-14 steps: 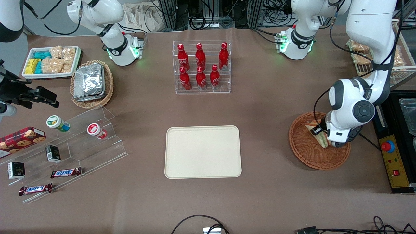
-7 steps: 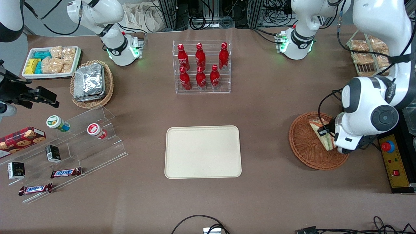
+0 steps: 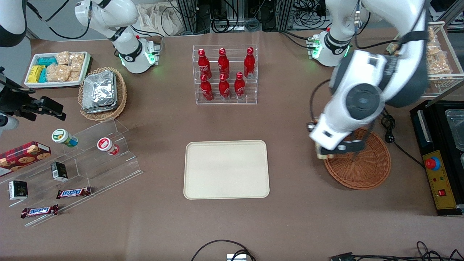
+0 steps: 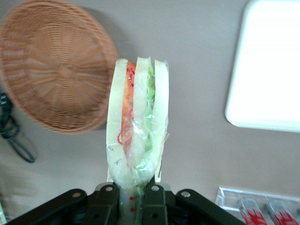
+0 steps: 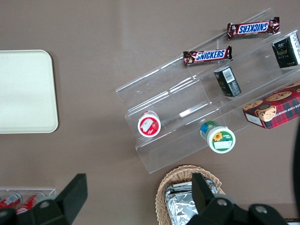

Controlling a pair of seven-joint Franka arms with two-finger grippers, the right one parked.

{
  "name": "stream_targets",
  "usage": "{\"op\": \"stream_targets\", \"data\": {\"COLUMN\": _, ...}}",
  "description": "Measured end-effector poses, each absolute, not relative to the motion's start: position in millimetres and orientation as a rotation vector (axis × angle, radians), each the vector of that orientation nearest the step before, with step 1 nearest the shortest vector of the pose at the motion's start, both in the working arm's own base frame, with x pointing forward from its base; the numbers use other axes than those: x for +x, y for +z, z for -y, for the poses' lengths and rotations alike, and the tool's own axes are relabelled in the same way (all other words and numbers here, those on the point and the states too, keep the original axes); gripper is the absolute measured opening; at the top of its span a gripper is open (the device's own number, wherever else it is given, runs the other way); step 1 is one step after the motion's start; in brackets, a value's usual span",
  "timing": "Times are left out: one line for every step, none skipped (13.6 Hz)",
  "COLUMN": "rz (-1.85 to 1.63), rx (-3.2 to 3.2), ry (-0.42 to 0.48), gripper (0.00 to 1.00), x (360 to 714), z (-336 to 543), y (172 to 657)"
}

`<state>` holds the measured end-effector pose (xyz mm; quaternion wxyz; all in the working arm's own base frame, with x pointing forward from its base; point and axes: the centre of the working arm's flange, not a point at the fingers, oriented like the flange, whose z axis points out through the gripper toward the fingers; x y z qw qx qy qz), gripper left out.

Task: Place sandwich from basket to tray
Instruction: 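Carry the held sandwich with the left gripper over to the beige tray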

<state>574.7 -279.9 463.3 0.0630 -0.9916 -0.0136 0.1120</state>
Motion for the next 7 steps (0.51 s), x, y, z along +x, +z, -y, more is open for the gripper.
{"op": "stream_targets", "data": {"rz": -0.02, "rx": -3.007, "ry": 0.35, "gripper": 0.18, "x": 570, "z": 310, "y": 451}}
{"op": "stream_targets", "data": {"rz": -0.078, "rx": -3.02, "ry": 0.348, "gripper": 0.18, "x": 570, "z": 340, "y": 434}}
{"op": "stream_targets", "data": {"rz": -0.122, "rx": -3.032, "ry": 0.343, "gripper": 0.18, "x": 575, "z": 364, "y": 413}}
{"op": "stream_targets", "data": {"rz": -0.15, "rx": -3.046, "ry": 0.334, "gripper": 0.18, "x": 583, "z": 383, "y": 389}}
{"op": "stream_targets", "data": {"rz": -0.159, "rx": -3.062, "ry": 0.316, "gripper": 0.18, "x": 592, "z": 396, "y": 365}}
{"op": "stream_targets", "data": {"rz": -0.151, "rx": -3.08, "ry": 0.29, "gripper": 0.18, "x": 602, "z": 404, "y": 342}}
{"op": "stream_targets", "data": {"rz": -0.139, "rx": -3.095, "ry": 0.267, "gripper": 0.18, "x": 608, "z": 411, "y": 322}}
